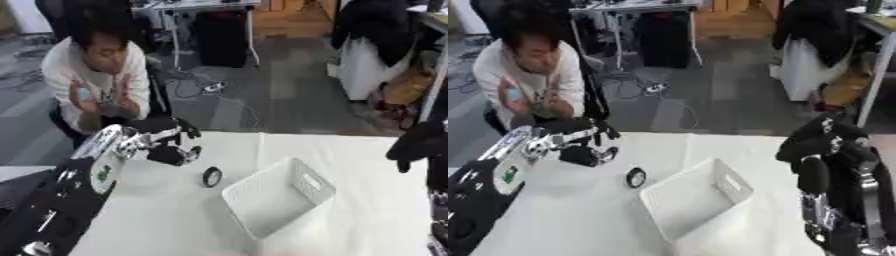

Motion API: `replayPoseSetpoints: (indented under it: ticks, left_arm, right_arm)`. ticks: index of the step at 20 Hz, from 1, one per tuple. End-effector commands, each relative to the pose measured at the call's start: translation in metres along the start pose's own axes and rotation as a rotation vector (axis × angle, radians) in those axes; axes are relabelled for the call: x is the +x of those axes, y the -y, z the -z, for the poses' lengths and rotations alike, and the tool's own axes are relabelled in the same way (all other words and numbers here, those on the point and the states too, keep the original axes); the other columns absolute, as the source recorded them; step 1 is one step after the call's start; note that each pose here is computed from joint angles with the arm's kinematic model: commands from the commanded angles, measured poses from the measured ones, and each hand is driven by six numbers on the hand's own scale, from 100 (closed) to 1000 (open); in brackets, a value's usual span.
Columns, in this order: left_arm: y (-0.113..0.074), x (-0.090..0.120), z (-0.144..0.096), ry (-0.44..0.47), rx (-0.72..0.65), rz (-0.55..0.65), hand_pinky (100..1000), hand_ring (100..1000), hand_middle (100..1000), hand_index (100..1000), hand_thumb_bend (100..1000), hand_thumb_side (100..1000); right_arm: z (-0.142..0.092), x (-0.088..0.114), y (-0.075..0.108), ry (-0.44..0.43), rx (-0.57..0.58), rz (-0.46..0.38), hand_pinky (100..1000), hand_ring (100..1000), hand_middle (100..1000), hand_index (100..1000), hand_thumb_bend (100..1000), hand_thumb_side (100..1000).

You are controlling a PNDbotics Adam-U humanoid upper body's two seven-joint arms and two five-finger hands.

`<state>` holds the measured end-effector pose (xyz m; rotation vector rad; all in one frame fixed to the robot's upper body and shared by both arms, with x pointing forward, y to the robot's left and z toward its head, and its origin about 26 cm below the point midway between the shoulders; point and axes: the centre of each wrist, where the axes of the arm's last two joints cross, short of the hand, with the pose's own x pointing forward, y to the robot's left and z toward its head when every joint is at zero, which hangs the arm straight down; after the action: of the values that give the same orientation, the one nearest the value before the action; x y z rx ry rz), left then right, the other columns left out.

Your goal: Pick up objects on the table and place them in the box.

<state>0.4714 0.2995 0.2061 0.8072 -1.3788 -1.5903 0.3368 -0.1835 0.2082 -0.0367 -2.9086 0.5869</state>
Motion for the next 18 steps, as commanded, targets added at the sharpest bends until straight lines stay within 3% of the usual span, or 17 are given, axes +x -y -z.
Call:
replayPoseSetpoints:
  ticks: [1, 12, 18]
  left_arm:
    - [-0.014, -0.003, 0.003, -0.025, -0.034, 0.034, 577, 711, 829, 913, 976, 781]
    - [-0.023, 0.007, 0.022, -0.118, -0.243, 0.082, 620, 757, 854, 908, 1000, 781]
    - [-0.019, 0.007, 0.029, -0.183, -0.262, 0.159, 648, 763, 852, 898, 1000, 776]
  right_arm:
    - [0.004, 0.002, 0.001, 0.015, 0.004, -0.001, 165, 396, 459, 538, 108, 605]
    - [0.008, 0.003, -0.001, 0.029, 0.006, 0.006, 170, 399, 461, 537, 108, 606]
    - [0.01, 0.004, -0.004, 0.04, 0.007, 0.016, 172, 400, 461, 537, 109, 606]
